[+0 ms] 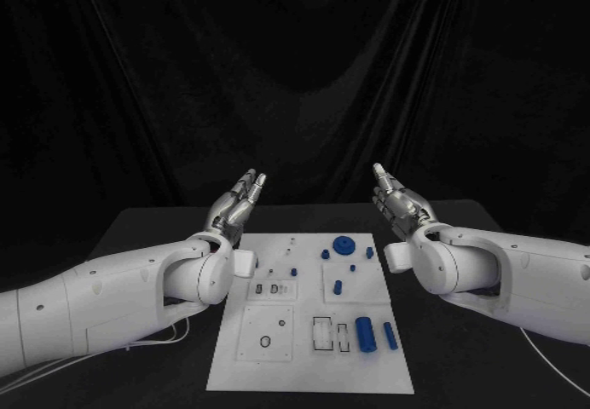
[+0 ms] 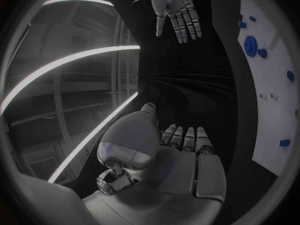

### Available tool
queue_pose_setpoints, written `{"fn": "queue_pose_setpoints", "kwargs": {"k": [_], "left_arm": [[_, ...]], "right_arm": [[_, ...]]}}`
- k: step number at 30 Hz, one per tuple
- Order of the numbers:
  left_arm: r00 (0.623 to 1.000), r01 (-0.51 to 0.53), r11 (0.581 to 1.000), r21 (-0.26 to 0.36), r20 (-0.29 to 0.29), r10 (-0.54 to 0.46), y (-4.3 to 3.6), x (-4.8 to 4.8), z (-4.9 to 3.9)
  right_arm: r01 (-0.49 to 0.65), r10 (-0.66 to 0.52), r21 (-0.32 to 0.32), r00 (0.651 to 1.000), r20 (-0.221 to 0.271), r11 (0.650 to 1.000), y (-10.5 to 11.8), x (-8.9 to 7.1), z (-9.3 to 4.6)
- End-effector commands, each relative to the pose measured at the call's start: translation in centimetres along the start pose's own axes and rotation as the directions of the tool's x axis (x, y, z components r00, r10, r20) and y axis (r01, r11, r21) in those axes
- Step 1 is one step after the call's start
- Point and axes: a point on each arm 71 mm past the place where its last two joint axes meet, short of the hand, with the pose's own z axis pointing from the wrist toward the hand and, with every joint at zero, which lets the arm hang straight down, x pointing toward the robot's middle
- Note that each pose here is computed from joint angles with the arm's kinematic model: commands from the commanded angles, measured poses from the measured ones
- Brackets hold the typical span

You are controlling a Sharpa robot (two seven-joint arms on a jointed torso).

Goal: Assemble the parts on the task board

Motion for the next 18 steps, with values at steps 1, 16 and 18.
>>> {"fn": "queue_pose_setpoints", "kwargs": {"k": [1,16,18], "left_arm": [[0.975,0.174,0.984,0.042,-0.148,-0.166,-1.03,0.83,0.36],[0.941,0.271,0.957,0.102,-0.235,-0.242,-2.66,-0.87,0.46],[0.944,0.262,0.959,0.111,-0.234,-0.231,-2.73,-1.05,0.39]], "right_arm": [[-0.097,0.107,0.114,0.991,-0.084,0.989,-0.4,0.5,0.0],[-0.104,0.123,0.117,0.979,-0.165,0.988,-0.3,0.2,0.0],[-0.092,0.112,0.113,0.977,-0.183,0.989,-0.2,0.1,0.0]]}}
